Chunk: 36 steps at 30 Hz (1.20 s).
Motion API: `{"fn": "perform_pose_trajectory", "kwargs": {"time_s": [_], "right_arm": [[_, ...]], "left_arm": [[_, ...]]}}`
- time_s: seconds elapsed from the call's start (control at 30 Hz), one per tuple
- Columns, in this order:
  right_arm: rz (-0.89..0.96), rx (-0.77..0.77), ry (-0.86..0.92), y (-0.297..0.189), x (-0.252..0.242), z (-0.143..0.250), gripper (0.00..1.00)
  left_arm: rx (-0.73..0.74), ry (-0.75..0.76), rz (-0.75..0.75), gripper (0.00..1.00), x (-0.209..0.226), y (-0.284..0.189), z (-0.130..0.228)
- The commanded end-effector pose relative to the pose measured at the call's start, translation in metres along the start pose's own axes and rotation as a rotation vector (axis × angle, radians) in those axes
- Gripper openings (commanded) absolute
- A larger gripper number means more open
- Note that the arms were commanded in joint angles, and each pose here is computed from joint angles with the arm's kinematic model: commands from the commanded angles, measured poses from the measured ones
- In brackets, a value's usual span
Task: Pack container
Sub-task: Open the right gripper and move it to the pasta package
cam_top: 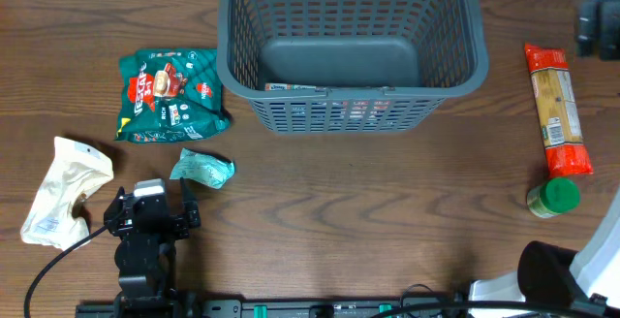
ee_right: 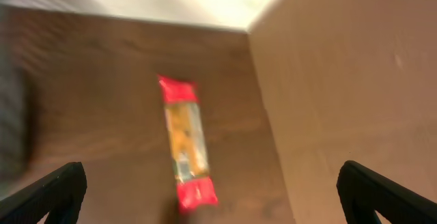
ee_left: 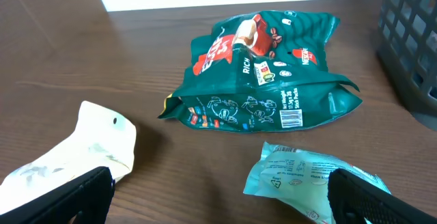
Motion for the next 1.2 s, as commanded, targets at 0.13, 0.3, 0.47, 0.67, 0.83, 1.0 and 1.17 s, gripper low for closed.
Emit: {"fn": "perform_pose_trajectory", "kwargs": {"time_s": [0.13,0.3,0.47,0.67,0.83,1.0,1.17], "right_arm": [[-0.088,0.15,0.102,0.062,-0.028,0.034,0.97],[-0.134,0.253,0.118,0.111,-0.031,0.057,0.9],[-0.19,0.375,0.107,0.173,-0.015,0.082,0.89],[-0.327,0.511,0.058,0.246,0.02,0.122,0.99],[-0.383,0.617,0.041,0.292,0.046,0.162,0.99],[-0.411,0.666,0.035,0.319,0.065,0.192,0.99],[-0.413,0.665,0.027,0.331,0.077,0.213,0.99]], "left_arm": [[0.018,0.022,0.001,0.99,-0.001,0.003,0.007],[0.018,0.022,0.001,0.98,-0.001,0.003,0.007],[0.018,0.022,0.001,0.98,-0.001,0.003,0.007],[0.017,0.022,0.001,0.99,-0.001,0.003,0.007],[0.017,0.022,0.001,0.99,-0.001,0.003,0.007],[0.018,0.022,0.001,0.98,-0.001,0.003,0.007],[0.018,0.022,0.001,0.98,-0.001,0.003,0.007]]}}
Point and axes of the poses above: each gripper's point midway between its finger pads, its own y axis out along the fingers, its own x axis along the line the jaws close on, z = x × y, the point moved 7 cm from there along -y, back along the fingers, and after that the axes turned 2 degrees about -y, right-handed, at the moved point
